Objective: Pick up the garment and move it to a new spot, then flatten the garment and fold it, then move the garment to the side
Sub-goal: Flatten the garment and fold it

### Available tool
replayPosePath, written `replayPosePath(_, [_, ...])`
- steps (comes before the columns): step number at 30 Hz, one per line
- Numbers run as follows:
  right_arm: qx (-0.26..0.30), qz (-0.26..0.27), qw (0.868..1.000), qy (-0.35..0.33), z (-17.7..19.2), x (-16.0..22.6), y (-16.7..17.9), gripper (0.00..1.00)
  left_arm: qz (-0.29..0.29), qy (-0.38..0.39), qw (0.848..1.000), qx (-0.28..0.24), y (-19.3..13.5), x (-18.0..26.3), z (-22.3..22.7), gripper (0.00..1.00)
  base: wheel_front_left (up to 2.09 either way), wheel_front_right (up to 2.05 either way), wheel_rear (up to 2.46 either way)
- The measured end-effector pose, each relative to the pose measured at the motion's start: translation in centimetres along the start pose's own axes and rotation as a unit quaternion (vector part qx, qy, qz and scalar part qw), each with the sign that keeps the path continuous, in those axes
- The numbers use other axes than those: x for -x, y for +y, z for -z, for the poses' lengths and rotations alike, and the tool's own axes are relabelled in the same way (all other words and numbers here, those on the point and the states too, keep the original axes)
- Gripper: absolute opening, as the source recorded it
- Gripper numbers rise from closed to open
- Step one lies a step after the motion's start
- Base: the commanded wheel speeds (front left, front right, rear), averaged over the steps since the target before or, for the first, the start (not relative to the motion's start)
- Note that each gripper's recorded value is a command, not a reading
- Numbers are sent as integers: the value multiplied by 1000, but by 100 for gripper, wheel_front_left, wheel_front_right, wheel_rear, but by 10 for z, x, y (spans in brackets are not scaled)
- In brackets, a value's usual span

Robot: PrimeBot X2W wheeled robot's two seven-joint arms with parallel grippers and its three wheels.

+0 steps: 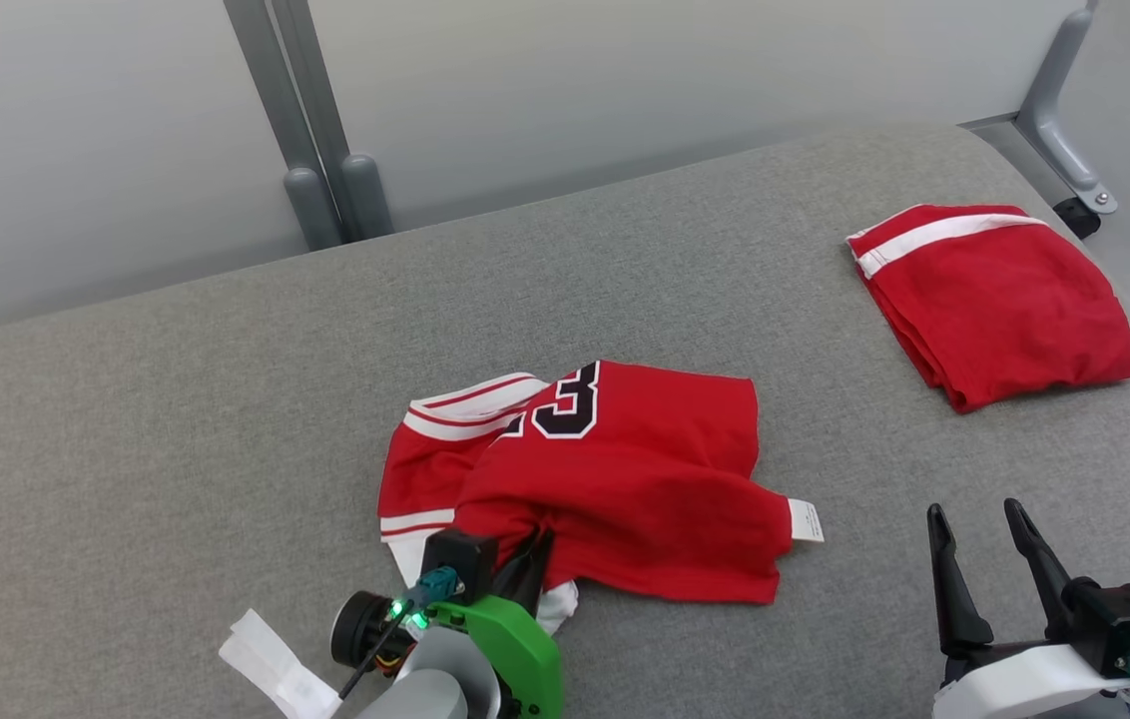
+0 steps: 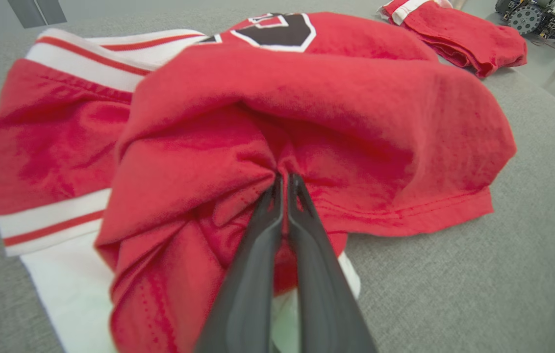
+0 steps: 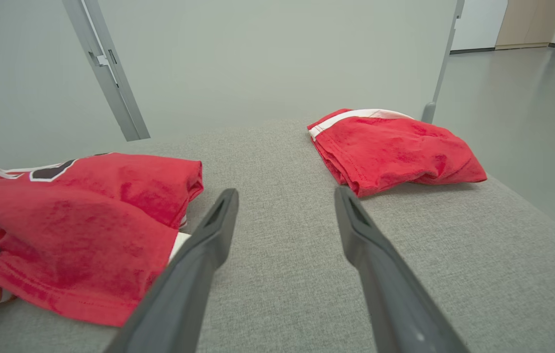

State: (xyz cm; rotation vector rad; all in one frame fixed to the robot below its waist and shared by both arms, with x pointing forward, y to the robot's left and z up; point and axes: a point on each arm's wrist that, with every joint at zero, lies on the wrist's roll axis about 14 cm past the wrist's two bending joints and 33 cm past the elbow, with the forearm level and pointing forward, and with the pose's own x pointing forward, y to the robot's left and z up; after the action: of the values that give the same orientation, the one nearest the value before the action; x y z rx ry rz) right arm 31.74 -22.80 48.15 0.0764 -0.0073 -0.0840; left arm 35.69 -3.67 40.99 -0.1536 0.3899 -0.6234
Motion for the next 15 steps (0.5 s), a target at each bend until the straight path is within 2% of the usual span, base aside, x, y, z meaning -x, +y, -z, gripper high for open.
replayPosePath(7, [-2, -1, 1000, -6, -3, 0, 0, 100, 24, -48, 998, 14, -12, -2, -32, 0, 0, 0, 0])
replayPosePath(9, [-2, 3, 1000, -3, -1, 2, -3, 100, 34, -76, 996, 36, -13, 4, -47, 0, 0, 0, 0])
replayPosePath(12, [-4, 5, 1000, 3, 2, 6, -4, 100, 26, -75, 994, 76, 3, 26, -46, 0, 0, 0, 0])
replayPosePath(15, [-9, 1, 1000, 4, 3, 5, -1, 100, -22, -66, 994, 86, 45, 59, -51, 0, 0, 0, 0])
